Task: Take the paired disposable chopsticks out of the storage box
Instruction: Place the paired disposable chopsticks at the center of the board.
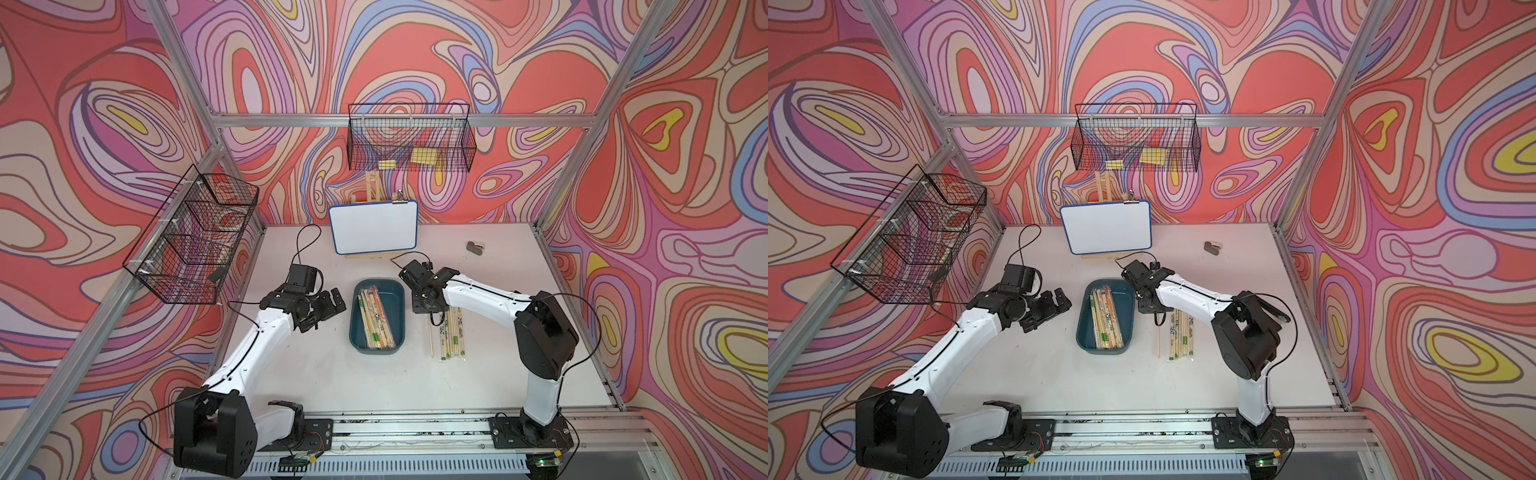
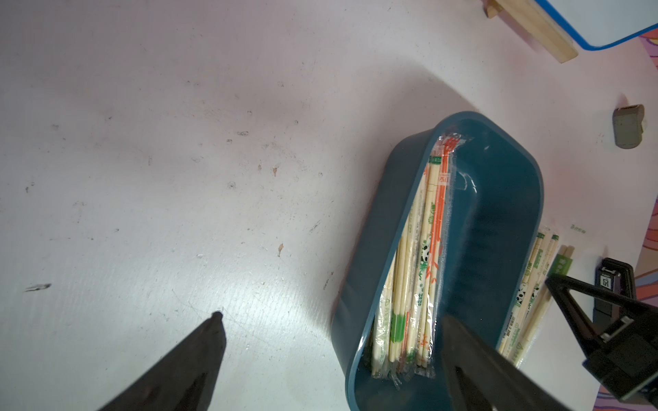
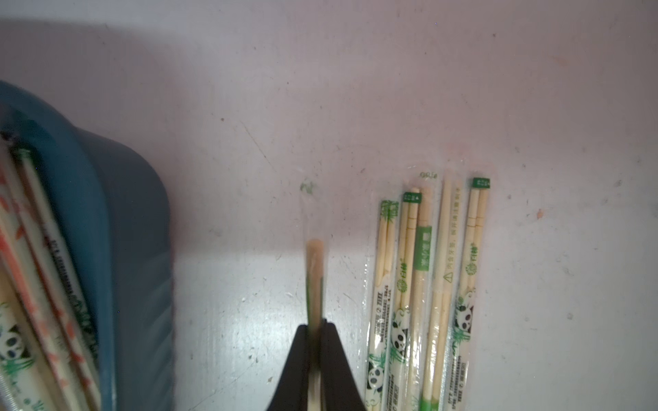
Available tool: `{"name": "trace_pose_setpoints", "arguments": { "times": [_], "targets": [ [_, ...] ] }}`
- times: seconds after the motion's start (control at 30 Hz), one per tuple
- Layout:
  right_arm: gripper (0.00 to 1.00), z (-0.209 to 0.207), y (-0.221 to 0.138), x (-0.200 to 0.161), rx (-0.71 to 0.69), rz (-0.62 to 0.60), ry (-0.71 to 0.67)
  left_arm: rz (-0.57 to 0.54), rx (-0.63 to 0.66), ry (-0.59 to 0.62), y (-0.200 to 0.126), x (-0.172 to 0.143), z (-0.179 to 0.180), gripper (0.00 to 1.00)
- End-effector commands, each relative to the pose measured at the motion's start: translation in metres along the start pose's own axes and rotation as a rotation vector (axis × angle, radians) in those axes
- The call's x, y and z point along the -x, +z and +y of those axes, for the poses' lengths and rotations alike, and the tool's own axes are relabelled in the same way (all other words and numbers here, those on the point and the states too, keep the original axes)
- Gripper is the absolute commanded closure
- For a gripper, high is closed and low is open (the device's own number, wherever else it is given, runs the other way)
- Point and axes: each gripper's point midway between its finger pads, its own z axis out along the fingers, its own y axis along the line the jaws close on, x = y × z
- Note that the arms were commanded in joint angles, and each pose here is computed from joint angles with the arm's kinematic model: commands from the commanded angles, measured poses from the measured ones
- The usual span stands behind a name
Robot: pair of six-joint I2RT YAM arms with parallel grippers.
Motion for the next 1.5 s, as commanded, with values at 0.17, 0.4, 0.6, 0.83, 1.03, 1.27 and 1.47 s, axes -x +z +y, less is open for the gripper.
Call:
{"name": "trace_pose_setpoints", "arguments": {
  "times": [0.17, 0.4, 0.6, 0.83, 1.03, 1.27, 1.47],
  "targets": [
    [1.0, -0.018, 0.019, -0.01, -0.123, 0.014, -0.029, 0.002, 0.004, -0.005, -0.003, -0.004, 0.001, 0.0],
    [1.0, -0.022, 0.03, -0.017, -0.155, 0.037, -0.04, 0.006, 0.003, -0.008, -0.001, -0.005, 0.001, 0.0],
    [1.0, -0.022, 0.036, -0.021, -0.167, 0.049, -0.047, 0.008, 0.006, -0.005, 0.0, -0.005, 0.002, 0.0],
    [1.0, -0.025, 0.043, -0.022, -0.19, 0.057, -0.051, 0.007, 0.007, -0.004, 0.001, -0.004, 0.002, 0.0],
    [0.98, -0.025, 0.045, -0.022, -0.193, 0.06, -0.052, 0.01, 0.008, -0.002, 0.002, -0.004, 0.002, 0.0],
    [0.82, -0.023, 0.037, -0.014, -0.179, 0.043, -0.048, 0.009, 0.006, -0.004, 0.002, -0.005, 0.002, 0.0],
    [0.76, -0.019, 0.025, -0.006, -0.148, 0.02, -0.03, 0.007, 0.007, -0.001, 0.001, -0.005, 0.003, 0.0]
  ]
}}
